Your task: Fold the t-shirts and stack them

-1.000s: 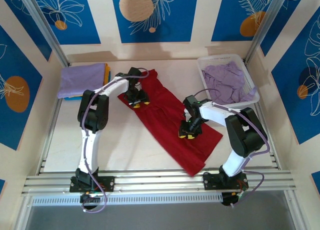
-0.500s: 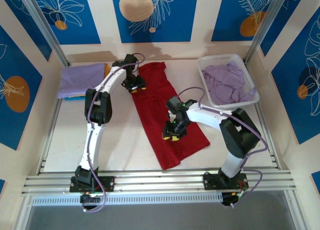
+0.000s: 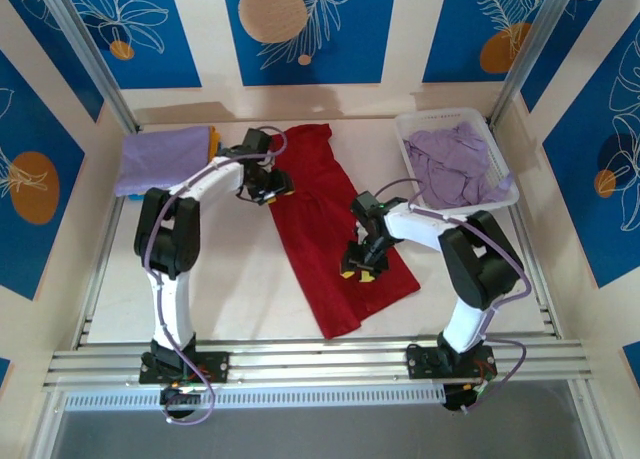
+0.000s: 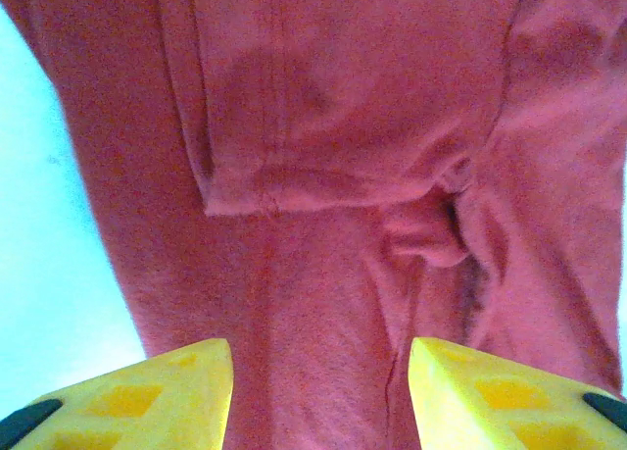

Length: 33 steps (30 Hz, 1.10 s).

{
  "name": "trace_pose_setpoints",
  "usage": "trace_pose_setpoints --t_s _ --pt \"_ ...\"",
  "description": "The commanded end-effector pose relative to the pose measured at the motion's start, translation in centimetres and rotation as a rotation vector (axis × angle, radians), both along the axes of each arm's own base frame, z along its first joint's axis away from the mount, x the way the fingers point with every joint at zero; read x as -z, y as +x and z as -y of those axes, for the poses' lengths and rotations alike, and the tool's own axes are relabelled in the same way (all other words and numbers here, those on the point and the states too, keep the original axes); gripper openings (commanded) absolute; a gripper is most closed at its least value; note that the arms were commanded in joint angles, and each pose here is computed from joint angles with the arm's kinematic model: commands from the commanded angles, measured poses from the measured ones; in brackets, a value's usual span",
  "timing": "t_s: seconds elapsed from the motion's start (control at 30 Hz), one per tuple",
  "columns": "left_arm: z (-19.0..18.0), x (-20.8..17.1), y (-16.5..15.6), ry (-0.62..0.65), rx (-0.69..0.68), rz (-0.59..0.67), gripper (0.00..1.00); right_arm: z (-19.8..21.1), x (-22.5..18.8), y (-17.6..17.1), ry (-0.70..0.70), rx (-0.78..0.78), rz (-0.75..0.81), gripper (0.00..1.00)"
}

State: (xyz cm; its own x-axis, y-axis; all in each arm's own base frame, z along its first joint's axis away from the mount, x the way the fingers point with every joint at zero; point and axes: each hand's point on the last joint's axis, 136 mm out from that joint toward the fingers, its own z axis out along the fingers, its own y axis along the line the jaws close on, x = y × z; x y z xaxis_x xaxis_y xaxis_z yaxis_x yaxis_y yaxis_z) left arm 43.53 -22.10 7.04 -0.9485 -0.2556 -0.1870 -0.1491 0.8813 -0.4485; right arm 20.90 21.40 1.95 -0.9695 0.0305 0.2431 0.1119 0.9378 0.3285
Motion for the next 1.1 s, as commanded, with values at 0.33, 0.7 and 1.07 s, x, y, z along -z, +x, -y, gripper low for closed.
trace_pose_setpoints --t_s 0.33,0.7,1.07 --pt "0.2 1.7 -0.5 0.077 0.004 0.019 0.51 -7.4 1.2 -5.8 0.067 -0.020 -0.174 0.37" --pt "0.6 5.6 1.5 0.166 0.139 -0.064 0.52 -10.5 -1.6 -5.7 0.102 -0.029 -0.076 0.39" --pt "2.5 4.2 6.4 0.122 0.189 -0.053 0.53 -7.1 -4.9 -4.0 0.118 0.027 0.009 0.43"
